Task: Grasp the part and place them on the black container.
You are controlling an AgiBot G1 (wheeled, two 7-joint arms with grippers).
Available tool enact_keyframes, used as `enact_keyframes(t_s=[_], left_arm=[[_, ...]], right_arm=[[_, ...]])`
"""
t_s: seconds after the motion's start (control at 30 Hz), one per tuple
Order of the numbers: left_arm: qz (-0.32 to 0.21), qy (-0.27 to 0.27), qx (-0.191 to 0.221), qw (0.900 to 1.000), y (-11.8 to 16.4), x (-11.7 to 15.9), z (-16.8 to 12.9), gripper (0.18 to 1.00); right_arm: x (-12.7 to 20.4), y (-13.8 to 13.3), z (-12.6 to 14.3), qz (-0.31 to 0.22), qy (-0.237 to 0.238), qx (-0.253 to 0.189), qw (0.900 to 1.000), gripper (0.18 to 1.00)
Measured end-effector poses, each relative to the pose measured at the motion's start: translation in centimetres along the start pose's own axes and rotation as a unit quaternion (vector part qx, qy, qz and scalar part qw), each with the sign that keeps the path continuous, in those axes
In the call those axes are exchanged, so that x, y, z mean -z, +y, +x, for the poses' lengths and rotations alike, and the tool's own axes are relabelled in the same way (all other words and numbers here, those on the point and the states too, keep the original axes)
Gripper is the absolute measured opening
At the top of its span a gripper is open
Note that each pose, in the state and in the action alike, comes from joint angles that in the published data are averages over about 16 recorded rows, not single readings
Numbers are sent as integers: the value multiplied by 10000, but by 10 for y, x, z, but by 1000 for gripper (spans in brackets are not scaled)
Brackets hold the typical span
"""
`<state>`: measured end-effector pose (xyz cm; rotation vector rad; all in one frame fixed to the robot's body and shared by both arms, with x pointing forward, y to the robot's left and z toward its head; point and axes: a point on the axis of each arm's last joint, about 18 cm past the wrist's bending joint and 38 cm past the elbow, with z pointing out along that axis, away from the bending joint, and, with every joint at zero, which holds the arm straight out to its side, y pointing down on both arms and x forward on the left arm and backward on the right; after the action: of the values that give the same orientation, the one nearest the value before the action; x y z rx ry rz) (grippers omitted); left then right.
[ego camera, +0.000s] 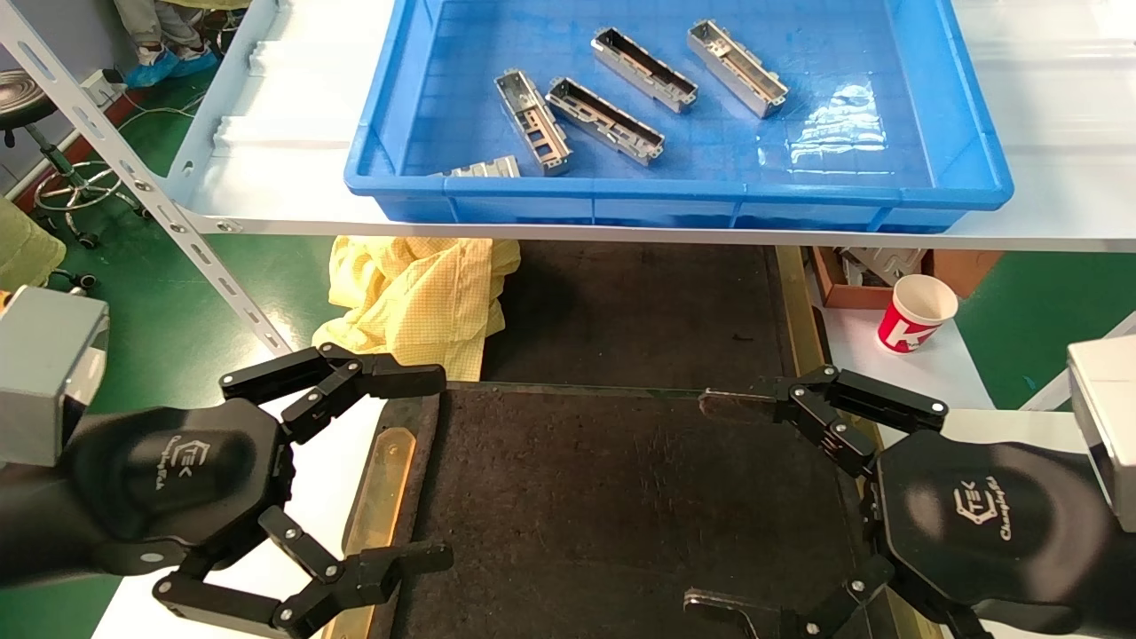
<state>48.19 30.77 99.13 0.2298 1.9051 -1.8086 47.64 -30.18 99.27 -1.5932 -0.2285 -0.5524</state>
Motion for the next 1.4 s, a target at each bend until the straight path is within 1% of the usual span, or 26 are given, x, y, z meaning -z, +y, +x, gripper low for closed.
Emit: enact_keyframes(t_s=[0.83, 1.03, 1.23, 1.4], left_arm=[[0, 0, 0, 10000, 0, 0, 0, 990], [0, 0, 0, 10000, 0, 0, 0, 956], [0, 0, 0, 10000, 0, 0, 0, 890], [0, 0, 0, 10000, 0, 0, 0, 800]], right_arm=[[0, 0, 0, 0, 0, 0, 10000, 1001], [0, 0, 0, 0, 0, 0, 10000, 1001], [0, 0, 0, 0, 0, 0, 10000, 1001], [0, 0, 0, 0, 0, 0, 10000, 1001]])
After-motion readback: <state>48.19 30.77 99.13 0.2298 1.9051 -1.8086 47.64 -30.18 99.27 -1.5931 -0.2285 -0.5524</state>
